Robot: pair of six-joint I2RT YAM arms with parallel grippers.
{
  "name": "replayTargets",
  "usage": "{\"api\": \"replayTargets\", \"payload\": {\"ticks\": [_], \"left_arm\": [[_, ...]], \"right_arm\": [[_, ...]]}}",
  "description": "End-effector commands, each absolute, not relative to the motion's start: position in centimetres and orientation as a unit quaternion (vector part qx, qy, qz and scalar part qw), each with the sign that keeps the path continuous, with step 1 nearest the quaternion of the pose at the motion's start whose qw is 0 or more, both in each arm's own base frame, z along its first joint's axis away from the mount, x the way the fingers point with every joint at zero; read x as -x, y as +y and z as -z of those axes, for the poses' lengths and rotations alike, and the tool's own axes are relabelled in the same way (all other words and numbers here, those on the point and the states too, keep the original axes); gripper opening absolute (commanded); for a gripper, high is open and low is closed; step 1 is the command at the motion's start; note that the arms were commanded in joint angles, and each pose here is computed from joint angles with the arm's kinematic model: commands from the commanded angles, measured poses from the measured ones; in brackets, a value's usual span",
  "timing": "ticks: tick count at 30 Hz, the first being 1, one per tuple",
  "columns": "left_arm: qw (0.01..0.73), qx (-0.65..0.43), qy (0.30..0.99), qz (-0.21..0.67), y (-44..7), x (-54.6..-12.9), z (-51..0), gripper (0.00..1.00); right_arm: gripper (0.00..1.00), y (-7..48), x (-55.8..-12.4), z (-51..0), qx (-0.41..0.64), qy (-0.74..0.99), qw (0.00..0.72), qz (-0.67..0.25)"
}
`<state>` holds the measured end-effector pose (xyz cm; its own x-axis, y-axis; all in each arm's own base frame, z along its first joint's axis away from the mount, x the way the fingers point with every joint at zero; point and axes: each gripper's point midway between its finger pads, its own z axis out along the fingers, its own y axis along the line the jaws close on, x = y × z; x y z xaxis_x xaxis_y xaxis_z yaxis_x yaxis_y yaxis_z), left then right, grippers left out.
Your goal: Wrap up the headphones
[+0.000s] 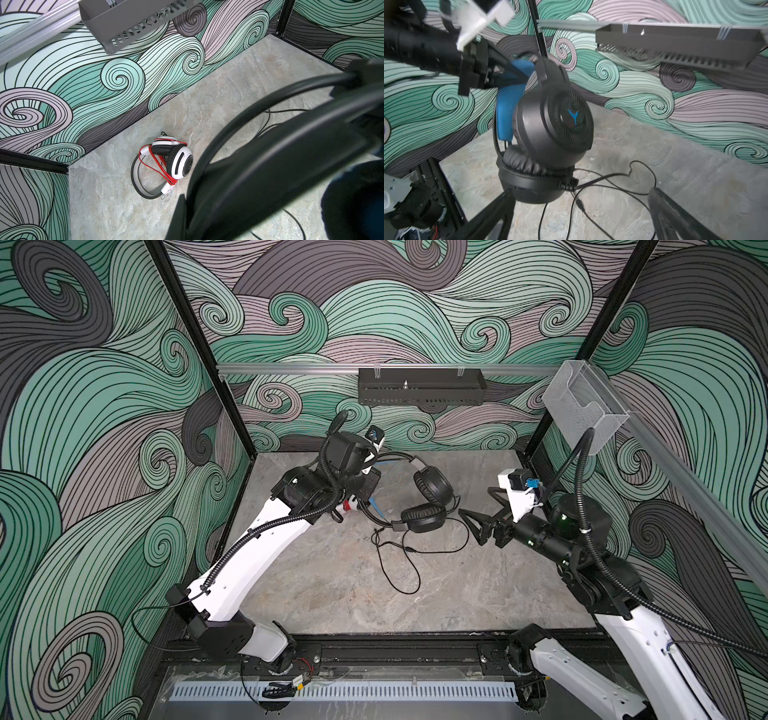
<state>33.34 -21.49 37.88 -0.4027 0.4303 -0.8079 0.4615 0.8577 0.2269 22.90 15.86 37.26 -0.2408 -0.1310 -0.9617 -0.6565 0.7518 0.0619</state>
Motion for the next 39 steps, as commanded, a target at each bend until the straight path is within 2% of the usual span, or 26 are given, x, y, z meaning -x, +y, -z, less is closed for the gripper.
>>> {"api": "replayTargets", "payload": {"ticks": [1, 7, 14, 21, 28, 32, 35, 39], "left_arm": [[0.523, -0.259, 0.811, 0.037, -20.9, -32.5, -41.6, 0.0], [0.514, -0.325, 0.793, 0.038, -22.6, -31.5, -39.5, 0.0], [0.553, -0.402, 0.729, 0.014, -25.1, -29.9, -38.3, 0.0], [0.558, -0.446, 0.7, 0.003, -27.6, -29.7, -36.8, 0.0], [0.551, -0.475, 0.686, 0.018, -30.0, -29.0, -35.8, 0.0], [0.542, -0.488, 0.683, 0.025, -31.1, -28.7, -35.2, 0.0], [0.542, -0.485, 0.686, 0.031, -31.4, -28.6, -35.0, 0.0], [0.538, -0.485, 0.689, 0.034, -31.7, -28.5, -34.6, 0.0]], "right_arm": [[0.99, 16.5, -22.4, -39.2, 0.269, 0.73, 0.57, -0.262], [1.0, 17.2, -24.0, -41.5, 0.242, 0.755, 0.542, -0.28], [0.99, 19.9, -24.8, -40.0, 0.243, 0.79, 0.445, -0.344], [0.99, 22.3, -24.2, -35.4, 0.261, 0.805, 0.352, -0.4], [0.99, 23.6, -23.9, -32.8, 0.268, 0.805, 0.308, -0.431], [0.94, 24.1, -23.9, -32.3, 0.278, 0.8, 0.306, -0.436], [0.8, 24.3, -23.8, -31.8, 0.286, 0.802, 0.297, -0.432], [0.71, 24.5, -23.5, -31.5, 0.296, 0.802, 0.287, -0.432]]}}
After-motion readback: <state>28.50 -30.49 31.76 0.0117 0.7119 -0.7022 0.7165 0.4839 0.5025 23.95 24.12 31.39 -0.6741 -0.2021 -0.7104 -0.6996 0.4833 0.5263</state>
